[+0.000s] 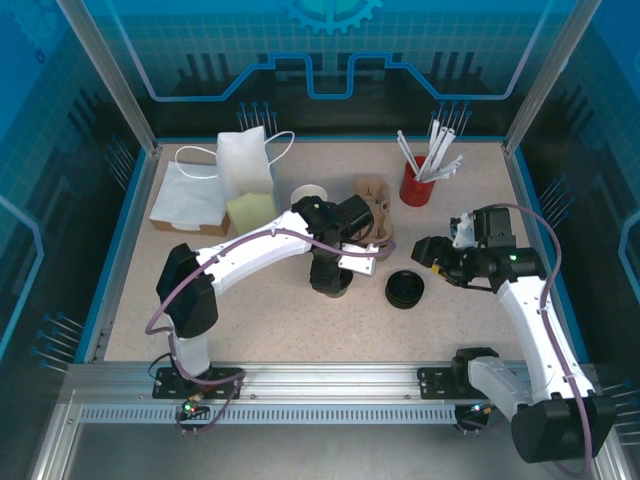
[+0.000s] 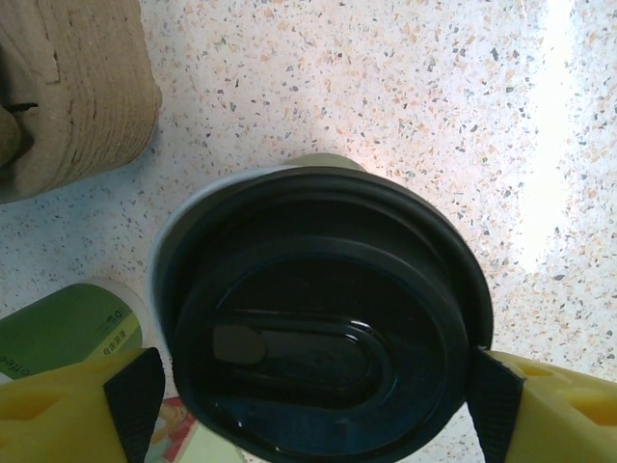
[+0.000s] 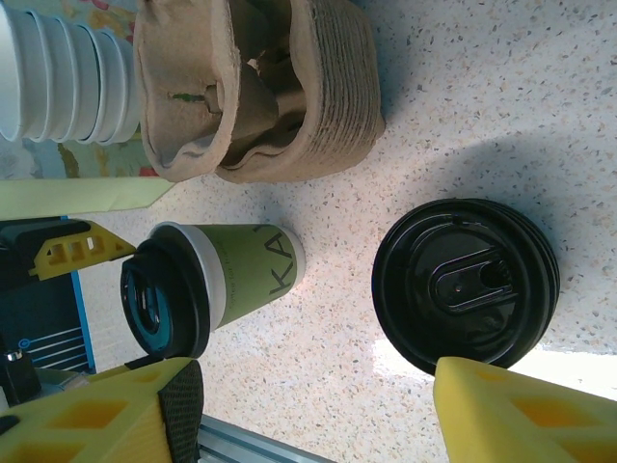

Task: Pack the takeout coffee

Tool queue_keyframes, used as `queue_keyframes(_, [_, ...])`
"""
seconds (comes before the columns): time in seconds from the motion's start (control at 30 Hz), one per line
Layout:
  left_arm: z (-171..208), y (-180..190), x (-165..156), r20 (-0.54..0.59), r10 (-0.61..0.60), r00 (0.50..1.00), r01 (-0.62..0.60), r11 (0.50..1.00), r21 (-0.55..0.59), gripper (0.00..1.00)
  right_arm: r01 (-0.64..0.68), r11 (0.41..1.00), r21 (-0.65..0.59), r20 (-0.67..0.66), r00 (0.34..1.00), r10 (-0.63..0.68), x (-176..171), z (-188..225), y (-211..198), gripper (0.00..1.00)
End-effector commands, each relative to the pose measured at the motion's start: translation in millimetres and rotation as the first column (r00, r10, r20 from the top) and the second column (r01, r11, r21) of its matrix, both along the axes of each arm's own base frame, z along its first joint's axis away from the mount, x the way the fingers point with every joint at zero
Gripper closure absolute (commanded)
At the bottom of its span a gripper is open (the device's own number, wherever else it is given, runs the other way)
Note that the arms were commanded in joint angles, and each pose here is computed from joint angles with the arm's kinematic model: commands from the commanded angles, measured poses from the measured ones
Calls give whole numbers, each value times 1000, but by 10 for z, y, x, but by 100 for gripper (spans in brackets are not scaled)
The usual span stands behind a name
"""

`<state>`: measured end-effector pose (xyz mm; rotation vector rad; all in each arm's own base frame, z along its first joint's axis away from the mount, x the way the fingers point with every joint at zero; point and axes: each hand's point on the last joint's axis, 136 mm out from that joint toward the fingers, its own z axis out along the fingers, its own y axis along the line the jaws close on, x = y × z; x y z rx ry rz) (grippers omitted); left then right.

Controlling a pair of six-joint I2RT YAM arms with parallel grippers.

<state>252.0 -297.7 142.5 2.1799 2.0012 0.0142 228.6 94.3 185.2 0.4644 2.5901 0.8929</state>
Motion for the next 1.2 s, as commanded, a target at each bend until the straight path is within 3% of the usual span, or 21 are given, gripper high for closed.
queue_keyframes(0.0, [67,-51,-5,0,-11,1000,11,1000,-2,13,-9,1000,17,13,1000,9,-20,12,-3,33])
queue_keyframes(0.3, [311,-29,1,48,25,999,-22,998,-61,9,-30,999,35,24,999,29,-21,40,32,33])
queue_keyframes(0.47, [688,-30,-39,97,103,990,-82,976,-203,9,-79,996,48,22,997,78,-43,27,96,33])
queue_keyframes(0.6, [978,6,-115,98,224,970,-176,918,-355,9,-112,994,10,20,994,112,-65,19,127,33])
queue_keyframes(0.77, [1260,158,-229,16,435,900,-358,762,-540,9,-169,985,-30,46,984,170,-61,21,284,34])
queue_keyframes(0.83, [1288,252,-280,-61,533,844,-464,669,-581,9,-203,977,-62,56,977,207,-55,16,376,35])
queue_keyframes(0.9, [1279,347,-323,-154,621,769,-573,562,-596,10,-241,965,-105,62,967,248,-50,1,477,35])
queue_keyframes(1.0, [1159,480,-354,-316,733,603,-738,361,-570,12,-290,945,-155,69,951,303,-24,-13,650,36])
queue_keyframes(1.17, [866,599,-372,-547,762,348,-876,57,-479,17,-350,915,-201,82,925,372,15,-37,931,36])
